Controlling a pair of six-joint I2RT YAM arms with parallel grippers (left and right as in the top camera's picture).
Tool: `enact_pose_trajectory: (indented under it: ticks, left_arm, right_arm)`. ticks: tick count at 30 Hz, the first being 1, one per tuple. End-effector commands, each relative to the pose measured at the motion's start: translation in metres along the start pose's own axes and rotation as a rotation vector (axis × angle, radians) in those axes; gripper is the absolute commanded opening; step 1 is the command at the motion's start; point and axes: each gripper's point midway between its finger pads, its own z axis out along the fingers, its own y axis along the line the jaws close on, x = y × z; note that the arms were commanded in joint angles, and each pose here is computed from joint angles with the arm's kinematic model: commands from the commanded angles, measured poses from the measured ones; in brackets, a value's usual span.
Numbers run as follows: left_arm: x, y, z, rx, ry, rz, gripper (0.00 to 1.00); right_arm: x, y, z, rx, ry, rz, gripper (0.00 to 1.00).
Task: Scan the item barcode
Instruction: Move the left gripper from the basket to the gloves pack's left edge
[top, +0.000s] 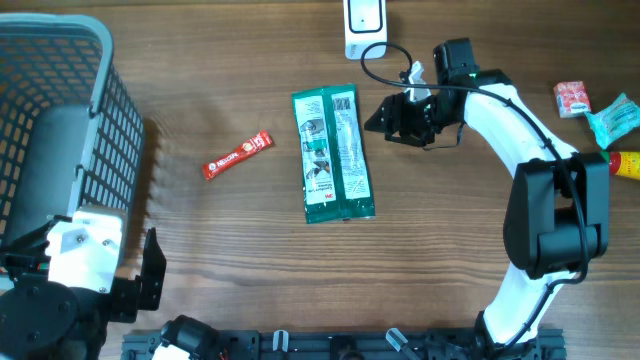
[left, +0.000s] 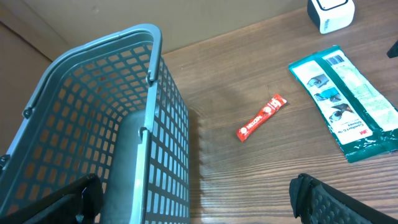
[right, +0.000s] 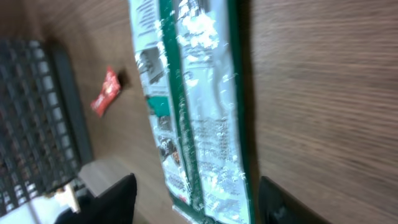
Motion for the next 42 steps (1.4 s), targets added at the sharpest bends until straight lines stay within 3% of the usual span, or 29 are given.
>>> enact_pose_trajectory:
  ticks: [1,10,19,24,28,34,38,42]
  left_arm:
    - [-0.001,-0.001,0.001,0.002,0.002,-0.013,1.0]
    - [-0.001,-0.001,0.001,0.002,0.002,-0.013,1.0]
    - [-0.01,0.001,0.001,-0.006,-0.035,0.036,1.0]
    - [-0.044,-0.033,-0.006,0.204,-0.178,-0.012,1.0]
    - [-0.074,-0.043,-0.016,0.28,-0.303,-0.044,1.0]
    - [-0.087,-0.055,-0.025,0.363,-0.362,-0.043,1.0]
    - [-0.088,-0.074,-0.013,0.446,-0.314,-0.059,1.0]
    - [-0.085,-0.096,0.034,0.458,-0.167,-0.114,1.0]
  right_arm:
    - [-0.009,-0.011,0.005,0.058,-0.041,0.086,0.73]
    - [-0.036,0.0,0.003,0.003,-0.142,0.183,0.8]
    - [-0.035,-0.01,-0.003,0.012,-0.137,0.244,0.82]
    - [-0.036,-0.018,-0.012,0.002,-0.133,0.262,0.91]
    - [-0.037,-0.021,-0.014,0.002,-0.136,0.262,0.93]
    - [-0.036,-0.023,-0.015,0.004,-0.135,0.269,0.94]
    - [-0.036,-0.023,-0.015,0.005,-0.132,0.272,0.95]
    - [-0.034,-0.024,-0.015,0.009,-0.125,0.279,0.94]
